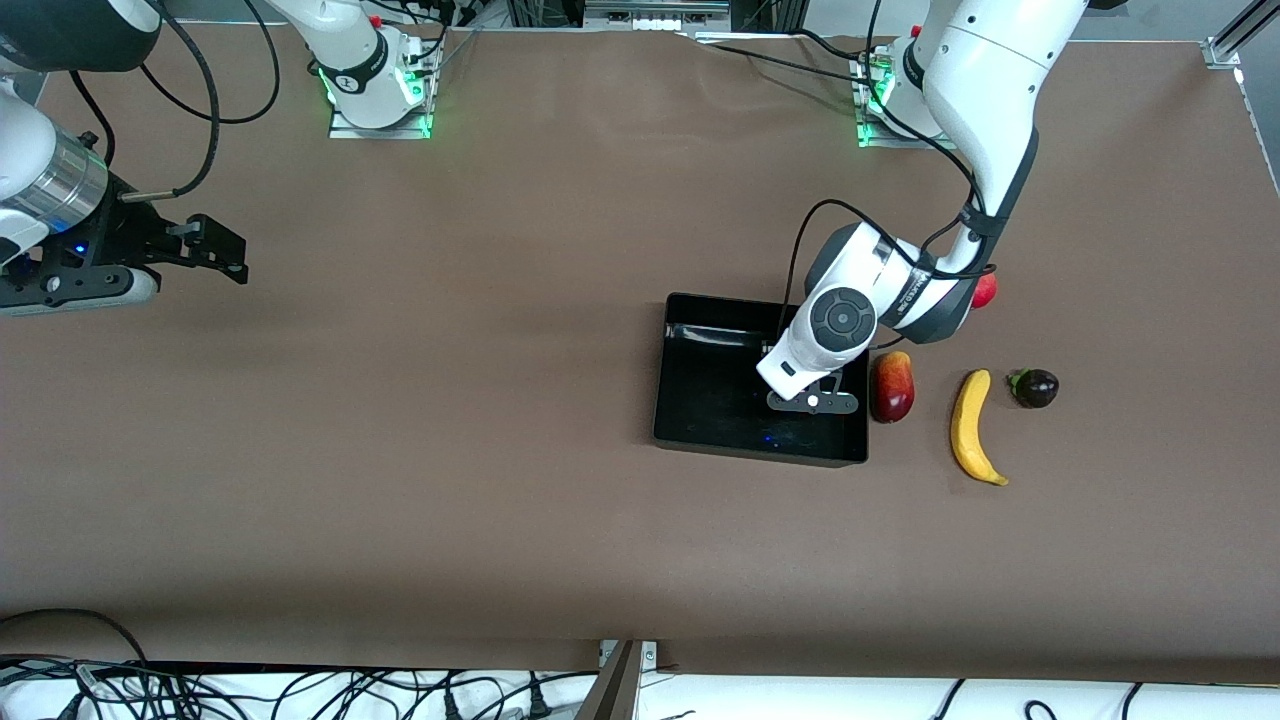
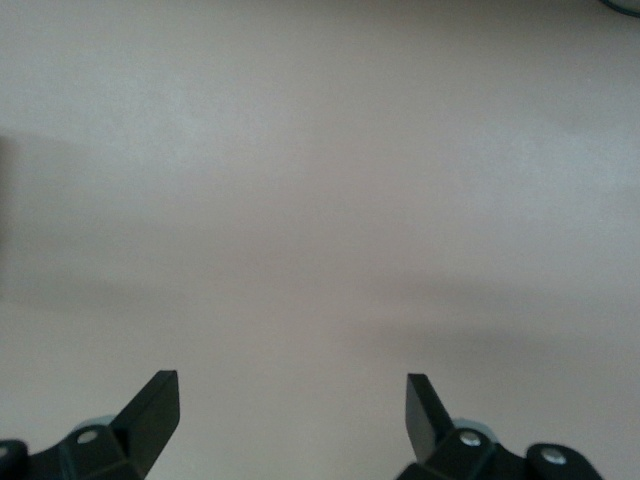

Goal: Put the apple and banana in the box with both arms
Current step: 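Lower the red apple into the black box and open the left gripper, then grasp the yellow banana with the left gripper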

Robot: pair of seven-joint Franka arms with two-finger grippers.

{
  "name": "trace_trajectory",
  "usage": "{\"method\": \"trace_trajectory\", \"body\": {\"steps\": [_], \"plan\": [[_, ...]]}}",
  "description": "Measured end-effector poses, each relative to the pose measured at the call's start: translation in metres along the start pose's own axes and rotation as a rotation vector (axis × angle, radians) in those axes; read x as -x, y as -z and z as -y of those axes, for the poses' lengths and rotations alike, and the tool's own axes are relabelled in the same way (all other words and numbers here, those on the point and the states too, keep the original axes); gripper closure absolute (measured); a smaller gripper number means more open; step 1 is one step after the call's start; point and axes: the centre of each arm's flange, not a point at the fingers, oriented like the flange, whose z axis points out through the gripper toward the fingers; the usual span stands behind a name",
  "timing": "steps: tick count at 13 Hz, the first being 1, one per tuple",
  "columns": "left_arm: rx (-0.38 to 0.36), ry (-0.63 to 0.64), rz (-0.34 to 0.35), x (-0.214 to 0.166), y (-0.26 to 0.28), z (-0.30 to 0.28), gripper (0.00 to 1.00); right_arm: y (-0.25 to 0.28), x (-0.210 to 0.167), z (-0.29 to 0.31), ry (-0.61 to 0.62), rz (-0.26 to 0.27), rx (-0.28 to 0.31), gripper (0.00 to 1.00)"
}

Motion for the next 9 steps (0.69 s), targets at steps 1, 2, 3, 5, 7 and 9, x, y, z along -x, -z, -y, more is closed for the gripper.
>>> {"method": "trace_trajectory", "body": {"steps": [1, 2, 3, 5, 7, 9], "plan": [[0.000, 0.012, -0.011, -0.006, 0.016, 0.005, 0.01, 0.000, 0.000, 0.000, 0.000, 0.000, 0.000, 0.00], [-0.003, 0.034, -0.016, -0.014, 0.041, 0.017, 0.00, 0.000, 0.000, 0.000, 0.000, -0.001, 0.000, 0.00], [-0.001, 0.067, -0.026, -0.025, 0.070, 0.035, 0.00, 0.000, 0.000, 0.000, 0.000, -0.001, 0.000, 0.00], [0.015, 0.150, -0.054, -0.048, 0.122, 0.093, 0.00, 0.000, 0.000, 0.000, 0.000, -0.001, 0.000, 0.00], [0.027, 0.169, -0.056, -0.063, 0.131, 0.161, 0.00, 0.000, 0.000, 0.000, 0.001, -0.001, 0.000, 0.00], [0.040, 0.117, -0.043, -0.077, 0.104, 0.226, 0.00, 0.001, 0.000, 0.001, 0.001, -0.001, 0.000, 0.00]]}}
